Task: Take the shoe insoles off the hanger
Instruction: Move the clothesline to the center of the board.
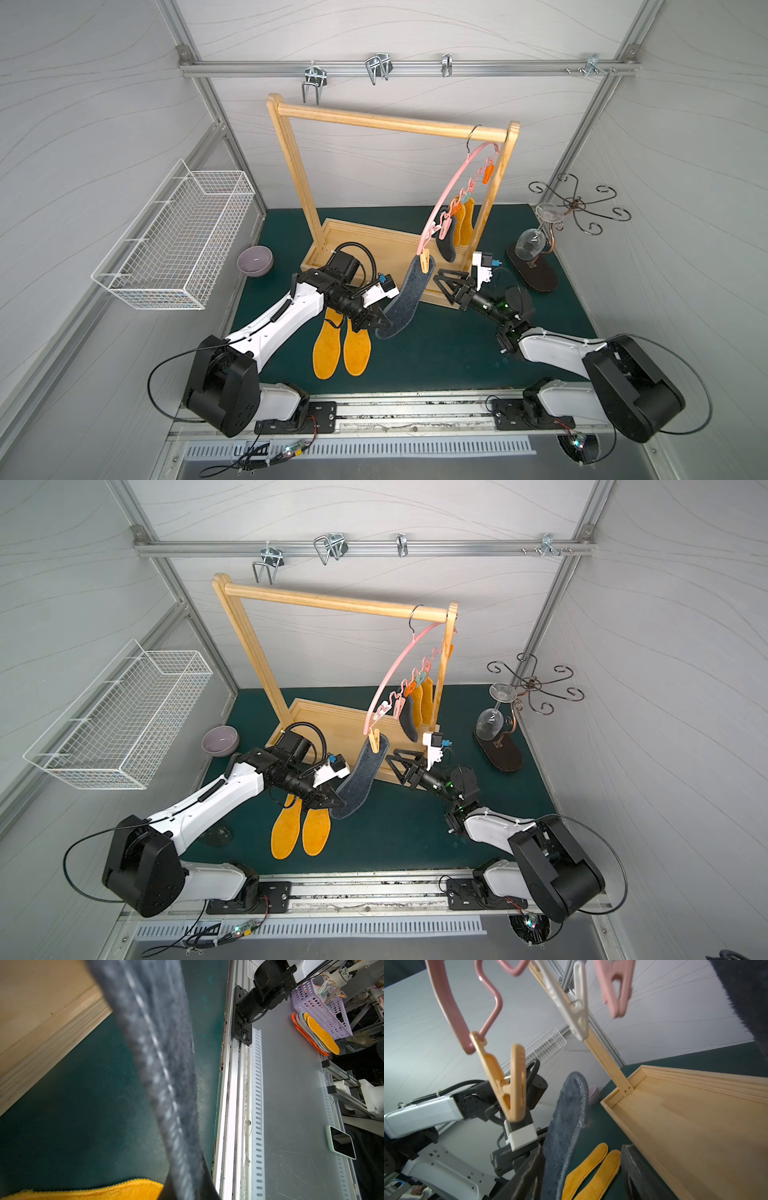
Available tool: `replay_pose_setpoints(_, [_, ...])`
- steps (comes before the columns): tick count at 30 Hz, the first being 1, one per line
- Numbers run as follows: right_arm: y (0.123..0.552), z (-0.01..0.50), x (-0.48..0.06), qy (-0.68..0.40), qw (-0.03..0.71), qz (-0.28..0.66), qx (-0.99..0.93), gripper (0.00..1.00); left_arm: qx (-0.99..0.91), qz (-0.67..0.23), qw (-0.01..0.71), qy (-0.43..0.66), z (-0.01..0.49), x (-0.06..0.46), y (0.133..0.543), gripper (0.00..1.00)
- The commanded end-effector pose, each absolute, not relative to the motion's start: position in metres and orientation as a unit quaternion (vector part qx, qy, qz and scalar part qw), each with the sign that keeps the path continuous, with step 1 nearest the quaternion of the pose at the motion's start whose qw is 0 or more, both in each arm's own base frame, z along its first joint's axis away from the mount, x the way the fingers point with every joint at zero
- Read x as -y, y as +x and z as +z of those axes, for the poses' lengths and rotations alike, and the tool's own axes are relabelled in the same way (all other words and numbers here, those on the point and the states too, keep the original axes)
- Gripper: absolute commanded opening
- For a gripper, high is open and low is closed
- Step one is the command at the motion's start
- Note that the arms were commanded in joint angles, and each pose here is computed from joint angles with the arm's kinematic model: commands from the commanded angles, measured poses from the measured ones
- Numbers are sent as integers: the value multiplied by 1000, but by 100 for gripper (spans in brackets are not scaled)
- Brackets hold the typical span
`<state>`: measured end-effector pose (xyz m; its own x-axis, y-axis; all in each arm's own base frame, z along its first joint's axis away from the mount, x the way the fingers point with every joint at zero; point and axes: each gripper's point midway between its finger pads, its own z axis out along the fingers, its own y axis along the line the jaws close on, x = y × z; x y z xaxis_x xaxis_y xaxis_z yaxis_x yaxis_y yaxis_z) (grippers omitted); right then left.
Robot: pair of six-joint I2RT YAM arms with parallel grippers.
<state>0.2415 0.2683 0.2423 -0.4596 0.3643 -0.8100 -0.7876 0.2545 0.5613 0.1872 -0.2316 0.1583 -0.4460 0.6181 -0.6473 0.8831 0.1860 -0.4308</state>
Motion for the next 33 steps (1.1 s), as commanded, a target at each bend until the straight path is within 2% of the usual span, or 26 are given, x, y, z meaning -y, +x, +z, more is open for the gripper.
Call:
replay_pose_setpoints(1, [221,245,-281,-210,508,579,-603,64,-736,-408,178,510,163,238,189,0])
replay_pose_setpoints(8, [210,227,-297,-211,494,575,-617,68,-733,-412,180,510,165,238,188,0])
replay_pose_setpoints(16, [217,217,-321,-178,480,577,-637,64,-732,-418,180,507,166,239,188,0])
replay_pose_setpoints(24, [215,220,-336,-182,475,582,-634,42,-734,-417,182,504,166,240,190,0])
replay_pose_setpoints(31, [206,222,-343,-201,466,592,-626,12,-744,-405,184,499,163,239,195,0])
replay_pose_setpoints(33, [206,219,-344,-204,461,591,-629,10,-749,-396,185,498,160,238,197,1])
